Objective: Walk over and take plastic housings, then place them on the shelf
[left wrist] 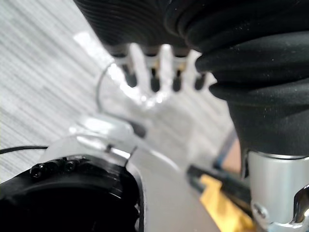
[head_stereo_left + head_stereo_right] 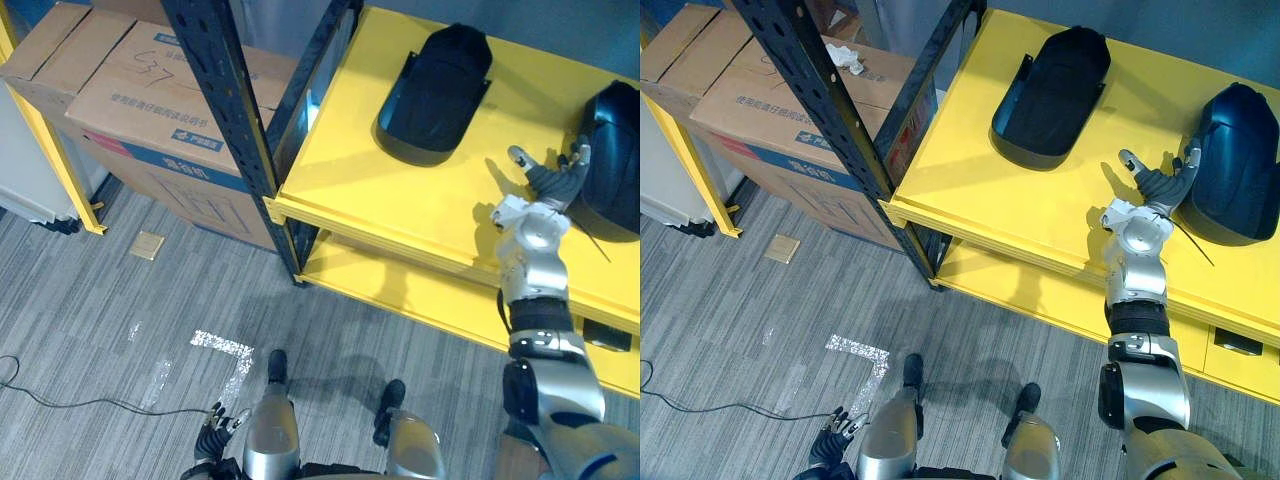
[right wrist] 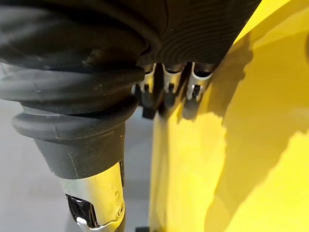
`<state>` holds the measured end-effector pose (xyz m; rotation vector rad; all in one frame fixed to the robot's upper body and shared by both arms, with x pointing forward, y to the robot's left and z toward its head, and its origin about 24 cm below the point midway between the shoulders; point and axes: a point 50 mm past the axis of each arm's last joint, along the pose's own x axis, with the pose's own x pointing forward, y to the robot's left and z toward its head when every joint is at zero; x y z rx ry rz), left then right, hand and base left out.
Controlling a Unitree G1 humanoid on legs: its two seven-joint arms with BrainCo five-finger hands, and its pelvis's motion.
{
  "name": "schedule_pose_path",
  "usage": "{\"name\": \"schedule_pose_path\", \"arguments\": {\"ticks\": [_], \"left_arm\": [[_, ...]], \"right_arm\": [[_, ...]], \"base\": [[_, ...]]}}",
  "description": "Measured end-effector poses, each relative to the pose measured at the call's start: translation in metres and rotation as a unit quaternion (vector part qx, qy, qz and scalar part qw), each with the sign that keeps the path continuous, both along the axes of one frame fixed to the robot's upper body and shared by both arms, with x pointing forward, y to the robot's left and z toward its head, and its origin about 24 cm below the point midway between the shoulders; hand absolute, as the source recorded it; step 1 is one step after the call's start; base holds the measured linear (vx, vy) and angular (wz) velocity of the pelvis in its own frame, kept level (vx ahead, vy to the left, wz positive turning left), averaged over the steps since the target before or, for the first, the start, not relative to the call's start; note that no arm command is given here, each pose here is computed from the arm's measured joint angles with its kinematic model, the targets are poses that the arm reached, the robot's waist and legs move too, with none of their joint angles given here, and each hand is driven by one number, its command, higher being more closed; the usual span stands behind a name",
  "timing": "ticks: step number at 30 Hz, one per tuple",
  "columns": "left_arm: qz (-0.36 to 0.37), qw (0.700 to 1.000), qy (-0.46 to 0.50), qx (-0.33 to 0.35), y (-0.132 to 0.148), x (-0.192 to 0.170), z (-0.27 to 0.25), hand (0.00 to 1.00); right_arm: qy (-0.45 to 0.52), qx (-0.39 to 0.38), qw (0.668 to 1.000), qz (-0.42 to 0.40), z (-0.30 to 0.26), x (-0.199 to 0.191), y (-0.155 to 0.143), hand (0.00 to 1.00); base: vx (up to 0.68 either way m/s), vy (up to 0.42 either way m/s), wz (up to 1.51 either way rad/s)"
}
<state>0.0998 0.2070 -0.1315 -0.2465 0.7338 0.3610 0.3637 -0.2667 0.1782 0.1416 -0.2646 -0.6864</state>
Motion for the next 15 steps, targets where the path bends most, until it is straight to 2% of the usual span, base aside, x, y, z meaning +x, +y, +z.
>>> {"name": "schedule_pose_path", "arguments": {"ticks": [5,9,11,15], "left_arm": [[0.0,1.0,0.002,0.001,0.0,-0.001,-0.001,0.0],[0.0,1.0,0.0,0.001,0.0,0.0,-0.001,0.0],[0.0,1.0,0.0,0.001,0.0,0.0,-0.001,0.0],[0.0,1.0,0.001,0.002,0.0,-0.001,-0.001,0.0]], "right_arm": [[-0.003,0.001,1.0,0.012,0.0,0.001,0.001,0.0],[-0.017,-0.02,0.998,0.052,-0.001,-0.002,0.004,0.0],[-0.035,-0.044,0.996,0.063,0.004,-0.009,0.007,0.0],[-0.104,-0.142,0.982,0.067,0.025,-0.04,0.023,0.0]], "base": [[0.0,0.004,-0.04],[0.0,0.002,-0.04],[0.0,0.0,0.0],[0.0,0.001,-0.01]]}}
